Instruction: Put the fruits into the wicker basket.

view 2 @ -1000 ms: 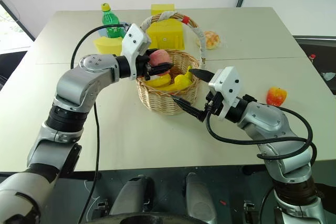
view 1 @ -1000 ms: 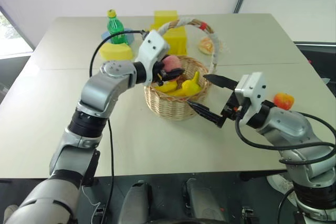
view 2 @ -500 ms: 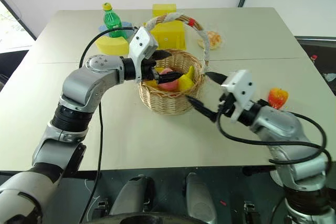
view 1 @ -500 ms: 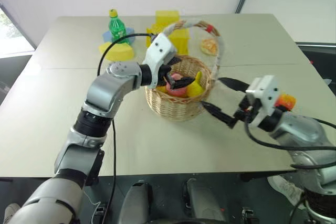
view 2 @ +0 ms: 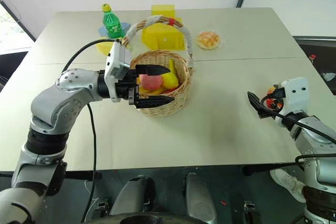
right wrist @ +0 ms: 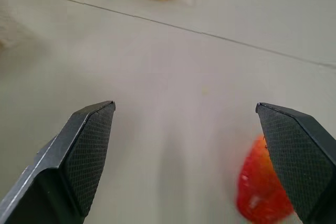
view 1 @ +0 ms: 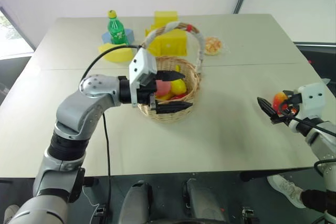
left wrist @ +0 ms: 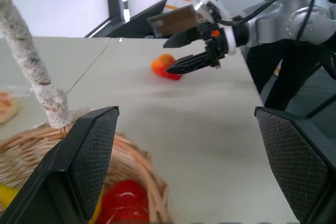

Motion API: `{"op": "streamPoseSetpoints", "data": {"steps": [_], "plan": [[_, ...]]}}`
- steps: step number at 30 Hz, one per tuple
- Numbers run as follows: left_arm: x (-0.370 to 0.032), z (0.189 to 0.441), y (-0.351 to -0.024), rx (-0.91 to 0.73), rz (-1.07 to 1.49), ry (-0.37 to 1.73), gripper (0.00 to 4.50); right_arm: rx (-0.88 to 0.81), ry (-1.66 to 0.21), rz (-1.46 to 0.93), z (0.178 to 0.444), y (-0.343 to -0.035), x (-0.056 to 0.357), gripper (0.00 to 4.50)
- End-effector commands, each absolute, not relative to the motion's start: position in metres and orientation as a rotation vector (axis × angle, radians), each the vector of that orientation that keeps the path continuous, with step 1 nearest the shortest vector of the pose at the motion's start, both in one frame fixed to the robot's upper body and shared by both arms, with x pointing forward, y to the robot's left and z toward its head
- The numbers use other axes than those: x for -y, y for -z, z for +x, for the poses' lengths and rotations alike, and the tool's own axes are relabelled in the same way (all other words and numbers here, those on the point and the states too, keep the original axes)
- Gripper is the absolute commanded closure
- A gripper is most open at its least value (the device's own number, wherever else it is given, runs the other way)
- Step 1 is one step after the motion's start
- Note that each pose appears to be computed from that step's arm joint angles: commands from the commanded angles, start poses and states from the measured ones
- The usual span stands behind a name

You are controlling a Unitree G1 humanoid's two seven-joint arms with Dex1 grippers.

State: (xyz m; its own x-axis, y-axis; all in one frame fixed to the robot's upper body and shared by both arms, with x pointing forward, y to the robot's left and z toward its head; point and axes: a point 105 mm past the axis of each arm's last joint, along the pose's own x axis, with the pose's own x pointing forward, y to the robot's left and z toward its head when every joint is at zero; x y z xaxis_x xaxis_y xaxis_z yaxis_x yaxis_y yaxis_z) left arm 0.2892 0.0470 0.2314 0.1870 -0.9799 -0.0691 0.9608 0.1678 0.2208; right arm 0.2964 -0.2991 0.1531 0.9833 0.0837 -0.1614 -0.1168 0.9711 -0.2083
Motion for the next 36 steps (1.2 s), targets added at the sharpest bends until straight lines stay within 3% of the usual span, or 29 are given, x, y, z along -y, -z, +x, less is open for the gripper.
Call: {"op": "streamPoseSetpoints", "data": {"steps": [1,8,14,26,29,32,33,36], "plan": [[-0.042,0.287,-0.241,0.153,0.277,1.393,0.07,-0.109,-0.013,-0.244,0.303,-0.162,0.312,0.00],[-0.038,0.263,-0.234,0.134,0.265,1.525,0.07,-0.148,0.162,-0.190,0.306,-0.148,0.353,0.00],[-0.030,0.266,-0.226,0.106,0.254,1.498,0.07,-0.184,0.186,-0.115,0.318,-0.125,0.363,0.00],[-0.032,0.270,-0.221,0.093,0.250,1.436,0.07,-0.166,0.175,-0.031,0.341,-0.115,0.364,0.00],[-0.034,0.271,-0.220,0.084,0.243,1.416,0.00,-0.153,0.178,-0.010,0.342,-0.114,0.364,0.90],[-0.037,0.273,-0.219,0.079,0.242,1.399,0.00,-0.145,0.171,-0.033,0.341,-0.114,0.362,2.27],[-0.037,0.273,-0.218,0.080,0.243,1.394,0.00,-0.144,0.168,-0.037,0.340,-0.114,0.361,2.46],[-0.039,0.275,-0.219,0.086,0.242,1.383,0.00,-0.109,0.152,-0.068,0.339,-0.124,0.356,2.46]]}}
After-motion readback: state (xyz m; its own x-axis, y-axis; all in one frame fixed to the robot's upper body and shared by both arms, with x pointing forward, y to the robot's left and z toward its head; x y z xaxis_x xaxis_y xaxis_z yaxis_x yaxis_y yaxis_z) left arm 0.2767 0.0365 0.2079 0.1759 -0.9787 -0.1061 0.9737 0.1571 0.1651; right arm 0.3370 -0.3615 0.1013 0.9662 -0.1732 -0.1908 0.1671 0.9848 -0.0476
